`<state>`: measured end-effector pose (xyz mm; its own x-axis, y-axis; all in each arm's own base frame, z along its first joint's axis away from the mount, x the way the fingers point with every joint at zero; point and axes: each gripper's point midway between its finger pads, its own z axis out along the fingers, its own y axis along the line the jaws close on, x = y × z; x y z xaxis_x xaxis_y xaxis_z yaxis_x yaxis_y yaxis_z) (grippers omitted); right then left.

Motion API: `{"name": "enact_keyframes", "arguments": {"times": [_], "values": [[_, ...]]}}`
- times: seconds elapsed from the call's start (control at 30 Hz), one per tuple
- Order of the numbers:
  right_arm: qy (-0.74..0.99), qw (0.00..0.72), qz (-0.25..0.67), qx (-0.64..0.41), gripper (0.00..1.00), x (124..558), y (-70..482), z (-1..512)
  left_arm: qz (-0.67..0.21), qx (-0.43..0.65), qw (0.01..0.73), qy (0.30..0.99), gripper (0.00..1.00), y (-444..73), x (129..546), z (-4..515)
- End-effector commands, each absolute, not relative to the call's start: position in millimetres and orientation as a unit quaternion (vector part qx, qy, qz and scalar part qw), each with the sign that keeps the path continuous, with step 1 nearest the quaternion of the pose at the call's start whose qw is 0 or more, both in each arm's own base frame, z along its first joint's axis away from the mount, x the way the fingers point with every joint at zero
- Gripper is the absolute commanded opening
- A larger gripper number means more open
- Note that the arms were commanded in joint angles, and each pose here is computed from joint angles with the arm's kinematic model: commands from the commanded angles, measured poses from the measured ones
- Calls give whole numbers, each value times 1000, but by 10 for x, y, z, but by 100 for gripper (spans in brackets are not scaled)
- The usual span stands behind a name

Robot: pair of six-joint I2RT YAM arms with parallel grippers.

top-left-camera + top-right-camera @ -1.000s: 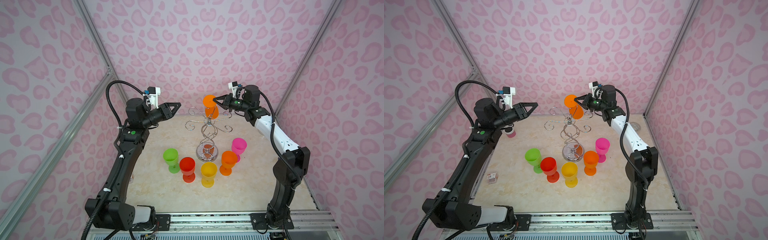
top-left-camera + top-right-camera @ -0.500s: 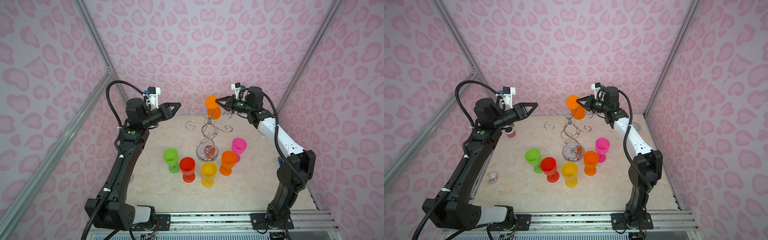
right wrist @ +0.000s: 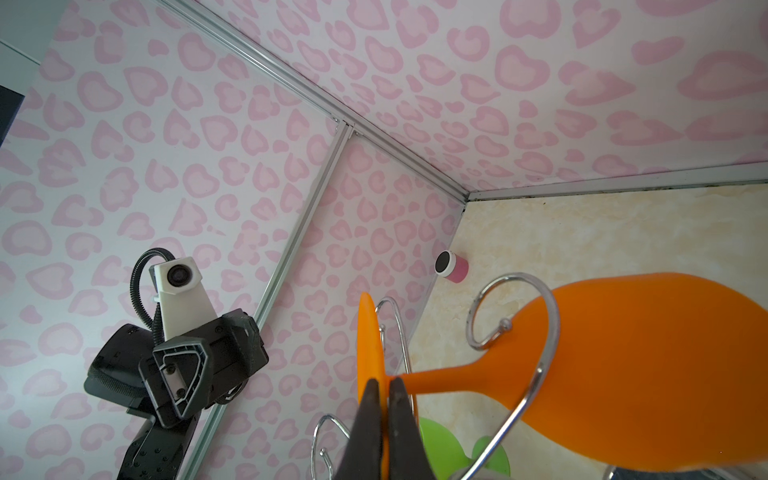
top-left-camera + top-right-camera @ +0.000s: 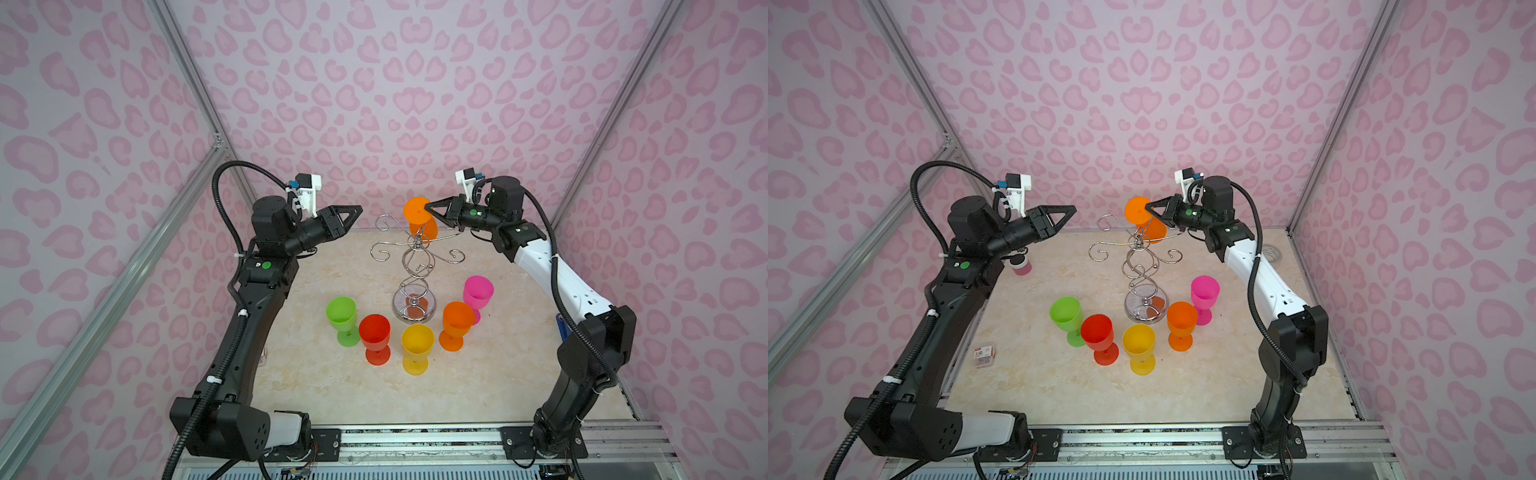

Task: Take the wine glass off the wine glass rack
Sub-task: 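Lift the top orange glass off the rack with the right gripper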

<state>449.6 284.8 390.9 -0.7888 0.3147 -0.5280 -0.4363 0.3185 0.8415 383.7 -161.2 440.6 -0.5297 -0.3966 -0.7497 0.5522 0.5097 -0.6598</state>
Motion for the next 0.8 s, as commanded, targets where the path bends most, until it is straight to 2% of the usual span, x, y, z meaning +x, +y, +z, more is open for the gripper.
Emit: {"name": "enact_keyframes", "arguments": {"times": [0.0,0.4,0.77], "values": [[734,330,591,-59,0,4452,2910,3965,-493,69,495,712,40,-1619,3793,4491],[699,310,642,-67,0,4483,3112,4157,-492,69,495,713,40,-1616,3757,4472],[649,341,675,-80,0,4816,3202,4501,-490,67,496,714,40,-1606,3755,4464]]}}
